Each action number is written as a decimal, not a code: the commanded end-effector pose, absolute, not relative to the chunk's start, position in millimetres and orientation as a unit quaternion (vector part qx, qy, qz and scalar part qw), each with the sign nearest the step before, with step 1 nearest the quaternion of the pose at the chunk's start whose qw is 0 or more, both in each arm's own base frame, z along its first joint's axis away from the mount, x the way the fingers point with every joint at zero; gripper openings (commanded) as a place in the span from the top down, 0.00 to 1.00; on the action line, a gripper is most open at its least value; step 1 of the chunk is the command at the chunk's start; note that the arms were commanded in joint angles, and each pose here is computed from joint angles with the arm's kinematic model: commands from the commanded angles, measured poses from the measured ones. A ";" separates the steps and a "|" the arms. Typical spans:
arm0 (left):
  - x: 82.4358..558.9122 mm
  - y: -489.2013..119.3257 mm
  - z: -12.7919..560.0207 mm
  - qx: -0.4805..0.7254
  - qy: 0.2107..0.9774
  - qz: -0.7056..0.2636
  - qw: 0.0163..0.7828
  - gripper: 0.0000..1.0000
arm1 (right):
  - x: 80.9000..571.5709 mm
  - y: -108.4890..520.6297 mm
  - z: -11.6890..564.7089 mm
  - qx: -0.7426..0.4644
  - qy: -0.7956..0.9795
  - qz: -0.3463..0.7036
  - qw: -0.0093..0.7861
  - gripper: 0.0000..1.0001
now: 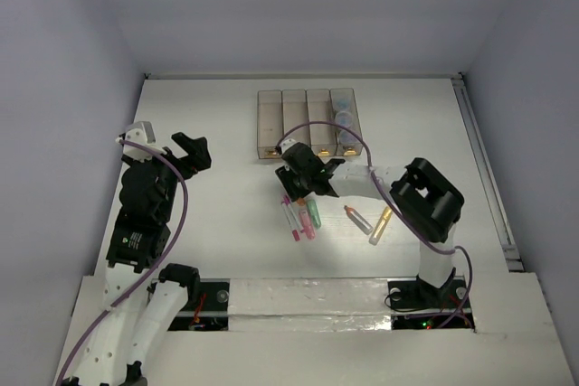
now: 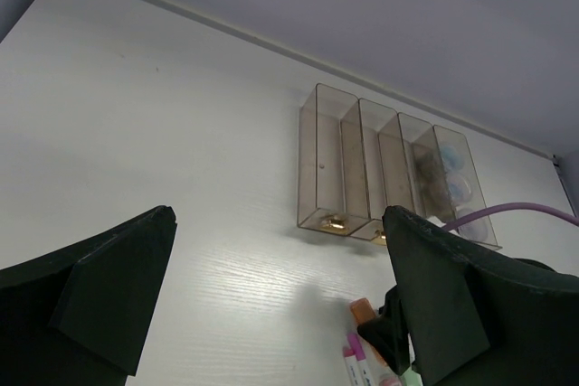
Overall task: Sort the stationery into containers
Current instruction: Pick up the stationery from the center of the board, then place the stationery in the storage box, then pick up the stationery from the center of the board, then place the stationery in the storage box.
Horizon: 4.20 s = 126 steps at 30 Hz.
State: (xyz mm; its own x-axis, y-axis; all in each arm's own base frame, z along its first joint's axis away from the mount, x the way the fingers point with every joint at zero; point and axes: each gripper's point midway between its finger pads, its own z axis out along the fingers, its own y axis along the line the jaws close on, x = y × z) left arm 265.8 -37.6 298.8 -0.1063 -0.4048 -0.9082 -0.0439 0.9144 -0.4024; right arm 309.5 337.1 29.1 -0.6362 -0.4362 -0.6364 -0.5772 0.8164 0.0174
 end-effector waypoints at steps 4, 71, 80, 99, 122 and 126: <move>269.6 -41.5 309.2 -0.143 0.717 -0.148 0.666 0.01 | 321.0 345.8 36.4 -0.280 0.894 0.100 0.336 0.53; 268.2 -51.0 311.0 -0.121 0.716 -0.162 0.668 0.01 | 254.4 282.3 76.8 -0.139 0.914 0.172 0.340 0.35; 266.8 -50.7 310.4 -0.121 0.715 -0.163 0.669 0.01 | 263.8 277.9 46.7 -0.131 0.926 0.119 0.332 0.39; 267.2 -53.6 312.9 -0.116 0.714 -0.169 0.670 0.01 | 316.5 317.9 128.5 -0.149 0.884 0.124 0.425 1.00; 259.8 -52.8 318.5 -0.114 0.706 -0.168 0.679 0.01 | 516.3 398.0 172.7 -0.109 0.841 0.217 0.484 0.59; 259.6 -53.3 318.9 -0.113 0.705 -0.169 0.679 0.01 | 510.8 401.8 170.8 -0.113 0.839 0.233 0.478 0.35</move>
State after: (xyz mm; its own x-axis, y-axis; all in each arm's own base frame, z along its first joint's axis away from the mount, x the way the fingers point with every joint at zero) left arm 258.3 -52.2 309.7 -0.0857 -0.3920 -0.9160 0.0520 0.9163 -0.3970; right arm 509.4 388.7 135.1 -0.5627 -0.0157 -0.8265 -0.3693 0.8993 0.2344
